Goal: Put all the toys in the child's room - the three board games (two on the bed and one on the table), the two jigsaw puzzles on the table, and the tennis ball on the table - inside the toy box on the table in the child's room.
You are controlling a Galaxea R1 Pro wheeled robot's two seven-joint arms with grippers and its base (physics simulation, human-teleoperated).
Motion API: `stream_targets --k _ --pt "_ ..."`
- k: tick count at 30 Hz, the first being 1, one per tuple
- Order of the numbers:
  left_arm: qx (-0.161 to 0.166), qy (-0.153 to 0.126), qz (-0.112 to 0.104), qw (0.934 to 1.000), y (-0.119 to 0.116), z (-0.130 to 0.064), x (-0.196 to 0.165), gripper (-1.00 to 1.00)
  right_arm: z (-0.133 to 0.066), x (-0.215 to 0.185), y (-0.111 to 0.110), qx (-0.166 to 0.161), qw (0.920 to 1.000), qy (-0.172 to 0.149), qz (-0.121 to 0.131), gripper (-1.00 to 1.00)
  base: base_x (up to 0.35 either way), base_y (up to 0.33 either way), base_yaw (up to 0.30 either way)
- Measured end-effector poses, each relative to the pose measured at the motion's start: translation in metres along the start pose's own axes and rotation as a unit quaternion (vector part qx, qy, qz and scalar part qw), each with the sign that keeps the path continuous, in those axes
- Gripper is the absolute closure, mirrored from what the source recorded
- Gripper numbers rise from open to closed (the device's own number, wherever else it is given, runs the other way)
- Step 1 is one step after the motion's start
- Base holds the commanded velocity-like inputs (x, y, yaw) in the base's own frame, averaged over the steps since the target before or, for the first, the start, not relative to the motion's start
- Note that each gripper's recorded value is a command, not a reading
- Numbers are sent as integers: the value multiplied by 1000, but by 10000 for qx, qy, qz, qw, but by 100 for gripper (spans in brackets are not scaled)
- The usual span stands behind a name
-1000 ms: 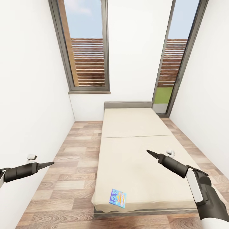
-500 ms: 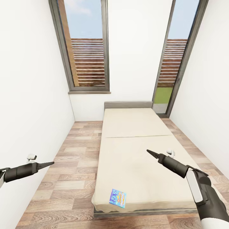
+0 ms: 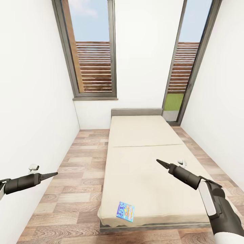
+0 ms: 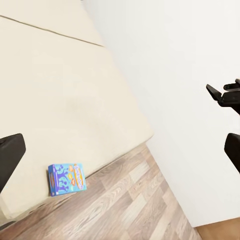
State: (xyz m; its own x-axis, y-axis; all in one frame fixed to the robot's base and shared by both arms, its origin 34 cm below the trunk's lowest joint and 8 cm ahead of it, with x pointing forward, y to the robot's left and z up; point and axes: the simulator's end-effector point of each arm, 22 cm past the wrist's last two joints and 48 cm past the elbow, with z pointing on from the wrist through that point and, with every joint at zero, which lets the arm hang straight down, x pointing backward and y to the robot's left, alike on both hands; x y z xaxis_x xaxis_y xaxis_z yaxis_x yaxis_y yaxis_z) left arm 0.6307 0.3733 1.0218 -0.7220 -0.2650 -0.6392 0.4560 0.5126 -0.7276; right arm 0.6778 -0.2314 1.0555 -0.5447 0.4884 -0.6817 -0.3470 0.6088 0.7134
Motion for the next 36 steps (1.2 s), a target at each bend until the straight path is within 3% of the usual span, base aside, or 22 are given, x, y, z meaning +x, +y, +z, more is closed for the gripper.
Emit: stream_targets --k 16,36 --pt "20 -49 80 10000 -7 -3 -6 -100 -2 -9 9 -59 9999 -98 -105 -100 0 -97 0" --pt "21 -51 84 9999 -8 -3 -7 -100 -2 -9 9 -52 9999 -99 -110 -100 0 -8 0"
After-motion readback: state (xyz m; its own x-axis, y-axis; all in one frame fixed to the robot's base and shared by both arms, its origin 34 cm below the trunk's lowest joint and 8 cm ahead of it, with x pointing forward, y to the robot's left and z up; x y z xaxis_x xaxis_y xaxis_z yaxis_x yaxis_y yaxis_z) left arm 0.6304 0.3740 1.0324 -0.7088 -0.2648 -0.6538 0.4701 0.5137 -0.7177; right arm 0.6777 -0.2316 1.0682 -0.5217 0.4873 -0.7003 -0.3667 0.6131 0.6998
